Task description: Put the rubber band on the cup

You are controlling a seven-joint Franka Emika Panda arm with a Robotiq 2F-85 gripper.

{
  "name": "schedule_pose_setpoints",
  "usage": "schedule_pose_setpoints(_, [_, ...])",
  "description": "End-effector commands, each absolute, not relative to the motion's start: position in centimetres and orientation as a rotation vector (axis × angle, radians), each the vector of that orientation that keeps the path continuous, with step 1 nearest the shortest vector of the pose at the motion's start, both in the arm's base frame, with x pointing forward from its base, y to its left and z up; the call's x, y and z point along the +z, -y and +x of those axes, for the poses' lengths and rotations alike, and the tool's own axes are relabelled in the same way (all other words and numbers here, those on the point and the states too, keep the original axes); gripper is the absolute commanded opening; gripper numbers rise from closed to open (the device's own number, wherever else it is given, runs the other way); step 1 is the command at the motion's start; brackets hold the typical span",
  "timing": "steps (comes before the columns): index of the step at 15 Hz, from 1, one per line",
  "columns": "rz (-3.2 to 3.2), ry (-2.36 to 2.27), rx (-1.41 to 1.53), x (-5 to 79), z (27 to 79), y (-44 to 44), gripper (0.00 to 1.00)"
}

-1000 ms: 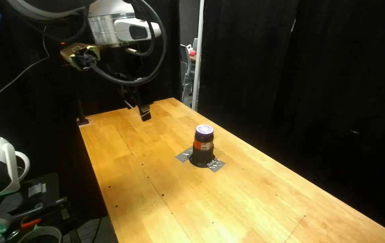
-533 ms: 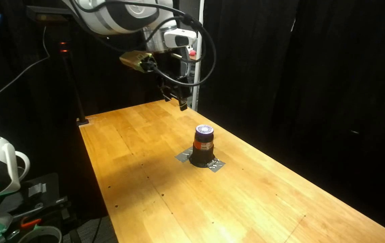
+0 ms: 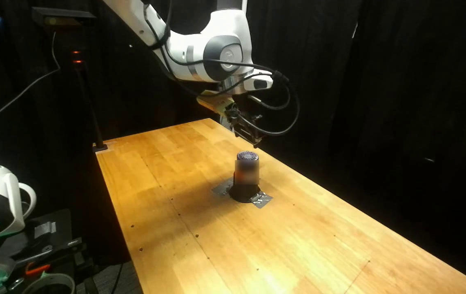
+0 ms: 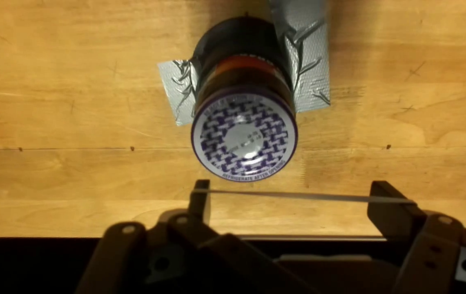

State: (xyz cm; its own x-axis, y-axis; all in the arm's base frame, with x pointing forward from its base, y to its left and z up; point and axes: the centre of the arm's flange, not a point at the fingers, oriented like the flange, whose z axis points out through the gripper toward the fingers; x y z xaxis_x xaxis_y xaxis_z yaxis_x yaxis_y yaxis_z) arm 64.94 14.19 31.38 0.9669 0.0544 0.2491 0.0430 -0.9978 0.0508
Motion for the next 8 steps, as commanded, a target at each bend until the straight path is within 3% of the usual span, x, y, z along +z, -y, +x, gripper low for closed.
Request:
schedule_pose_setpoints(1, [3.072, -0.078, 0.367, 30.0, 69.7, -14.6, 1.00])
schedule_pose_setpoints(8, [3.018, -0.069, 0.247, 27.9, 71.6, -12.8, 1.00])
